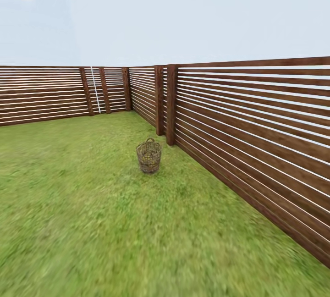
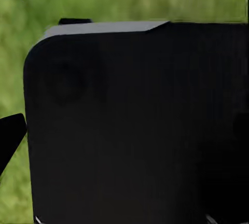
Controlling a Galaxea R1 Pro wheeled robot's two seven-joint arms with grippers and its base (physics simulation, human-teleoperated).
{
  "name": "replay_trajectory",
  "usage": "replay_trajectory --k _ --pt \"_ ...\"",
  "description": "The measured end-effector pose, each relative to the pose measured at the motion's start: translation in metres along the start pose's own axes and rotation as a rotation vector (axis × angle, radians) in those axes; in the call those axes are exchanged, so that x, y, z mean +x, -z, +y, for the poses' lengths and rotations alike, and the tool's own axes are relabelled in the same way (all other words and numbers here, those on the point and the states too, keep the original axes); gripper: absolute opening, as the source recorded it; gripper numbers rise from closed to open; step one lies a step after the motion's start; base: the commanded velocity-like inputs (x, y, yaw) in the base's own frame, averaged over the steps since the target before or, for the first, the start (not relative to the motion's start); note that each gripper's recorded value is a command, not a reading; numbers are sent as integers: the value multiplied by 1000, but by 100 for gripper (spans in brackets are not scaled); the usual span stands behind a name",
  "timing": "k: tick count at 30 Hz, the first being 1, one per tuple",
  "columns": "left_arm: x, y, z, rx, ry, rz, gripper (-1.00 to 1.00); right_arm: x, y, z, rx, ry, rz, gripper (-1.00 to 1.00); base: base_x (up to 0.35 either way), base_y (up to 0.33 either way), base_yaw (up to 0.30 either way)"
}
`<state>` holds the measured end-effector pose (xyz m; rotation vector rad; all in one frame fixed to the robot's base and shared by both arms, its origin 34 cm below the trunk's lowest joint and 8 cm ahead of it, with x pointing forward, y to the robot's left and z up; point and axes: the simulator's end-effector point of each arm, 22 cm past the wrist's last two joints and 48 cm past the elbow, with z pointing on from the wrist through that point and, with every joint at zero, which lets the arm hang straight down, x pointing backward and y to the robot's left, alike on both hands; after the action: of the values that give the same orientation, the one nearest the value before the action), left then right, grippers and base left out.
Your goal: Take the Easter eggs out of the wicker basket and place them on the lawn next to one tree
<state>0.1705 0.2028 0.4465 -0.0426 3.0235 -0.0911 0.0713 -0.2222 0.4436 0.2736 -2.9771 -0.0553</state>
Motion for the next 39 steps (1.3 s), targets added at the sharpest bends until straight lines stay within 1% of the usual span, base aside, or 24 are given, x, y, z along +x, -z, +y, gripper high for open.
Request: replay_trajectory --k 1,2,3,4,5,6,7,9,10,11,12,13,14,15,17,18,19,22,24,26,30,32,35,39 --pt "-21 1 0 -4 2 -40 100 -8 0 -1 3 -3 -14 100 8 1 0" --pt "-59 4 6 -30 11 -101 100 -50 3 -12 26 -7 -89 100 5 1 0" --pt "-87 9 14 -63 23 -133 100 -93 11 -30 58 -13 -155 100 3 0 0" --pt "-108 16 25 -104 45 -139 100 -125 21 -51 94 -23 -175 100 2 0 0" --pt "-121 23 37 -144 80 -126 100 -149 35 -76 132 -41 -164 100 1 0 0" --pt "-128 28 48 -172 127 -102 100 -170 53 -98 162 -70 -143 100 0 0 0" --pt "-134 32 58 -190 179 -86 100 -194 75 -116 180 -106 -149 100 0 0 0" --pt "-162 36 80 -219 288 -95 100 -255 126 -136 192 -159 -246 100 0 0 0" --pt "-163 36 80 -219 292 -96 100 -257 128 -136 191 -161 -253 100 0 0 0" --pt "-175 37 88 -224 326 -103 100 -273 142 -140 194 -169 -282 100 0 0 0" --pt "-205 38 108 -217 441 -115 100 -307 168 -143 199 -187 -321 100 0 0 0" --pt "-278 52 120 -182 533 -190 100 -349 197 -144 200 -199 -372 100 0 0 0" --pt "-323 63 125 -153 588 -227 100 -365 205 -143 202 -205 -368 100 0 0 0" --pt "-341 68 133 -144 618 -212 100 -384 210 -150 226 -212 -338 100 0 0 0" --pt "-347 69 142 -158 612 -186 100 -413 229 -172 271 -227 -348 100 0 0 0" --pt "-347 68 147 -175 580 -167 100 -422 239 -207 324 -246 -355 100 0 0 0" --pt "-346 67 145 -170 566 -157 100 -421 240 -225 343 -260 -356 100 0 0 0" --pt "-345 62 120 -66 527 -115 100 -417 241 -248 367 -277 -353 100 0 0 0" --pt "-340 62 105 -8 506 -74 100 -416 240 -251 369 -279 -344 100 0 0 0" --pt "-336 62 101 6 481 -41 100 -413 237 -246 364 -272 -325 100 0 0 0" --pt "-332 63 106 -22 428 -25 100 -413 233 -236 353 -262 -313 100 0 0 0" --pt "-330 64 114 -55 391 -24 100 -414 232 -235 354 -259 -316 100 0 0 0" --pt "-330 64 117 -66 378 -25 100 -414 231 -231 355 -254 -316 100 0 0 0" --pt "-331 64 116 -69 370 -28 100 -416 226 -217 342 -241 -308 100 58 0 0"
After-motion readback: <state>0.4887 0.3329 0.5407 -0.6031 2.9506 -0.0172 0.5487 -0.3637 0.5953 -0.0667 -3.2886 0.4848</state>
